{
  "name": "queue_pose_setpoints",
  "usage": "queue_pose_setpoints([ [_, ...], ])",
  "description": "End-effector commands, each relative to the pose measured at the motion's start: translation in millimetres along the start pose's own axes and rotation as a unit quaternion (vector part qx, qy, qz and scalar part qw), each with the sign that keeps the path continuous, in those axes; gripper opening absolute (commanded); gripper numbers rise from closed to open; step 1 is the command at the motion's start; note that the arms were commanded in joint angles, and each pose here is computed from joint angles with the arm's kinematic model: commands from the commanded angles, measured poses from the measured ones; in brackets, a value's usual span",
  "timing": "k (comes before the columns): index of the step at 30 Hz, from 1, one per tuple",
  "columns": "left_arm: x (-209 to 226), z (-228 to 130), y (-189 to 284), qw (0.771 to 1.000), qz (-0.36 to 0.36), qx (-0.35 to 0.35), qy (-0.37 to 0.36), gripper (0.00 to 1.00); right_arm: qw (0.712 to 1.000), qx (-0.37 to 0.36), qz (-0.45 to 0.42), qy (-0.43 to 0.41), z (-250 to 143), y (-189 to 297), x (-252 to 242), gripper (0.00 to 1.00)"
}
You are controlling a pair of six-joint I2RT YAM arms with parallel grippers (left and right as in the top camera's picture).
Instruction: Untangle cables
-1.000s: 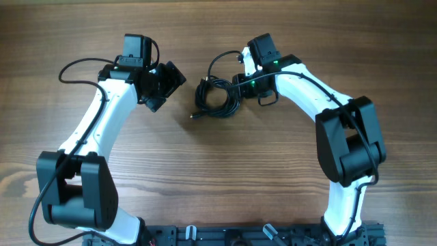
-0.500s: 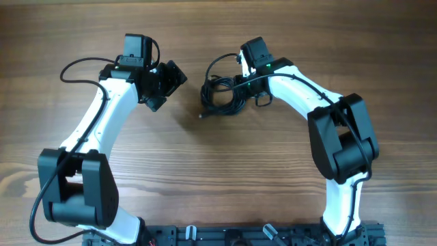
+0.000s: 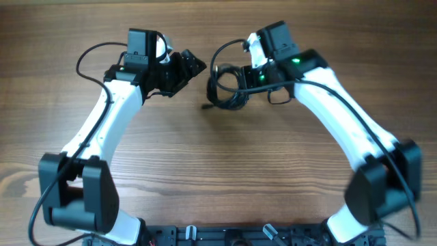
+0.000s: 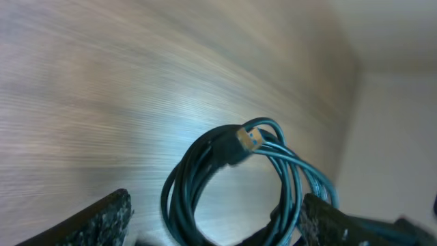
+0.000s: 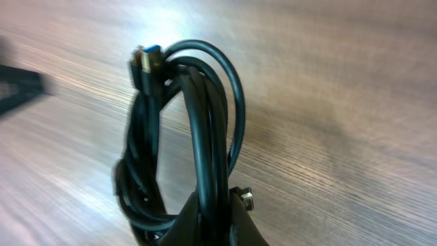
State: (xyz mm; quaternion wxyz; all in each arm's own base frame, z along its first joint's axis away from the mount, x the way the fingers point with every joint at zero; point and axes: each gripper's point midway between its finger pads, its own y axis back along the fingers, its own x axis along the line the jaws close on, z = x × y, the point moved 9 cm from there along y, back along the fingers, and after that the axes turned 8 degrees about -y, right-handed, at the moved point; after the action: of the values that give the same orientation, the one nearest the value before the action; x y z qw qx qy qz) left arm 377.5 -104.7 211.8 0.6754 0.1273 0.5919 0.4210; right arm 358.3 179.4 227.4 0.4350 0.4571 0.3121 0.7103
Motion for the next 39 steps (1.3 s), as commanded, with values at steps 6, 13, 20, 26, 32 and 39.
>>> queue_pose_setpoints([
  [6, -27, 6, 63, 0.958, -0.205, 0.003, -0.202, 0.80, 0.997, -0.011, 0.072, 0.027, -10, 58, 24, 0.04],
  [13, 0, -17, 50, 0.988, -0.059, 0.053, -0.134, 0.66, 0.997, -0.006, 0.071, 0.020, -12, 58, 23, 0.04],
  [20, -7, -45, 27, 0.992, 0.074, 0.079, 0.068, 0.50, 0.997, -0.007, 0.071, 0.007, -11, 58, 23, 0.04],
  [26, -8, -54, -1, 0.987, 0.101, 0.092, 0.087, 0.41, 0.997, -0.007, 0.071, 0.007, -11, 58, 23, 0.04],
  [32, 2, -59, -33, 0.981, 0.116, 0.119, 0.103, 0.40, 0.997, -0.007, 0.071, 0.006, -11, 58, 23, 0.04],
  [39, -16, -55, -51, 0.991, 0.061, 0.104, 0.058, 0.47, 0.997, -0.006, 0.071, 0.002, -11, 58, 23, 0.04],
])
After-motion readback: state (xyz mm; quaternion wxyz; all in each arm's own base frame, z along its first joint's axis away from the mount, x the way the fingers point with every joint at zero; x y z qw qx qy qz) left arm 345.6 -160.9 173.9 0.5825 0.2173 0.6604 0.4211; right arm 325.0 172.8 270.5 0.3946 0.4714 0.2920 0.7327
